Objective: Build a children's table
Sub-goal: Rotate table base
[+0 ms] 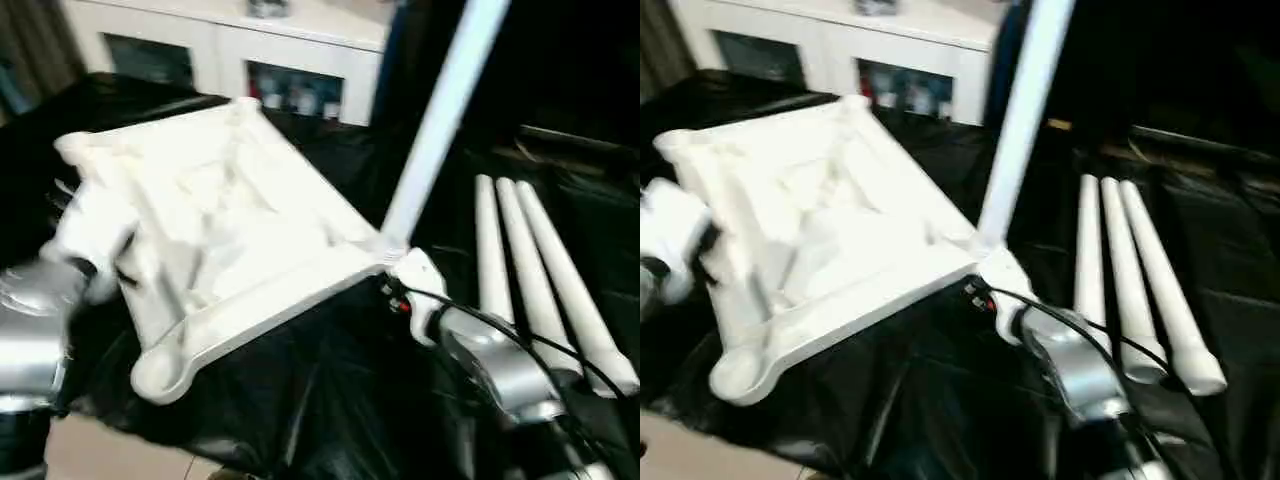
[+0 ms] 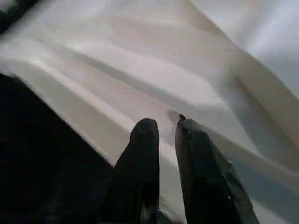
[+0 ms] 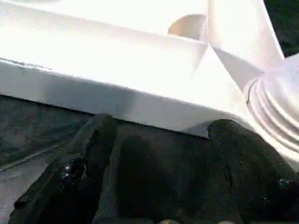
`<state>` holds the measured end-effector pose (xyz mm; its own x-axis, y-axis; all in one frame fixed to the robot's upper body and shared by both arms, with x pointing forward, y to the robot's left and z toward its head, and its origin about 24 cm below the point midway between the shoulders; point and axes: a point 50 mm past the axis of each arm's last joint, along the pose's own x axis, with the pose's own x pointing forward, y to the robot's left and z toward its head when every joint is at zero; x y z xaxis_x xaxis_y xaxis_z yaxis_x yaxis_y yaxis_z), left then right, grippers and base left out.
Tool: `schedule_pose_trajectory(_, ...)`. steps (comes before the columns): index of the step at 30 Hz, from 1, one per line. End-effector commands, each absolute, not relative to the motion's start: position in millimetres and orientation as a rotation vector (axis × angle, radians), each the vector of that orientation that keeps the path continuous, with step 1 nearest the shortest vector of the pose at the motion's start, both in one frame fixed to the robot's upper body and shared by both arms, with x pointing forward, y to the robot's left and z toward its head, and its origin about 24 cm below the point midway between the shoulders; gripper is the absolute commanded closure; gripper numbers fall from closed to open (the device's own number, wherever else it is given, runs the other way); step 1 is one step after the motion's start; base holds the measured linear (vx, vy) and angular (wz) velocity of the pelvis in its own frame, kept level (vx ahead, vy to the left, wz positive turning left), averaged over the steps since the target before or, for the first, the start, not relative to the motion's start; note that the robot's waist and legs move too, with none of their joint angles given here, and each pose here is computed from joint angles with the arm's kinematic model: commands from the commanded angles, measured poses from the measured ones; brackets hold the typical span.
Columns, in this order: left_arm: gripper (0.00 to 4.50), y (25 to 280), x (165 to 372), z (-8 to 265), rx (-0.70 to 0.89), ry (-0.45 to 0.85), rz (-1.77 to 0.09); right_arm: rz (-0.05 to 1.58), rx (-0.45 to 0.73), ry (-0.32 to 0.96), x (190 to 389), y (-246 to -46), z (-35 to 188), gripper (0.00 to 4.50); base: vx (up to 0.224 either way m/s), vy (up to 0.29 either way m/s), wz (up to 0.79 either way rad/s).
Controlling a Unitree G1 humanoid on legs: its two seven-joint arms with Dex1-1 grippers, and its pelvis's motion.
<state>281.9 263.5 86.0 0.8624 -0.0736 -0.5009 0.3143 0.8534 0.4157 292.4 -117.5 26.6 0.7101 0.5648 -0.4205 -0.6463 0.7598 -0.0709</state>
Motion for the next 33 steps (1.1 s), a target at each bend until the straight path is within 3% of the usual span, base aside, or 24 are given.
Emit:
schedule_pose_trajectory(1,3.73,256.6,282.6,68.5,0.512,0.571,-0.286,0.658,-0.239,0.415,296.4,-112.7,23.3,0.85,0.000,0.000,0.00)
schedule_pose_trajectory(10,3.73,253.8,273.5,56.5,0.530,0.766,-0.405,0.597,-0.230,0.408,318.0,-101.6,23.4,0.85,0.000,0.000,0.00)
schedule_pose_trajectory(16,3.73,194.5,270.7,59.3,0.384,0.665,-0.755,0.552,-0.216,0.365,331.3,-95.0,31.2,0.85,0.000,0.000,0.00)
schedule_pose_trajectory(20,3.73,178.6,275.6,57.6,0.358,0.644,-0.773,0.552,-0.217,0.356,330.3,-95.8,32.8,0.85,0.000,0.000,0.00)
schedule_pose_trajectory(25,3.73,153.4,290.7,57.2,0.354,0.567,-0.760,0.522,-0.222,0.345,322.3,-109.2,37.4,0.85,0.000,0.000,0.00)
schedule_pose_trajectory(33,3.73,118.5,283.0,54.9,0.281,0.528,-0.890,0.429,-0.266,0.344,306.4,-143.5,53.5,0.85,0.000,0.000,0.00)
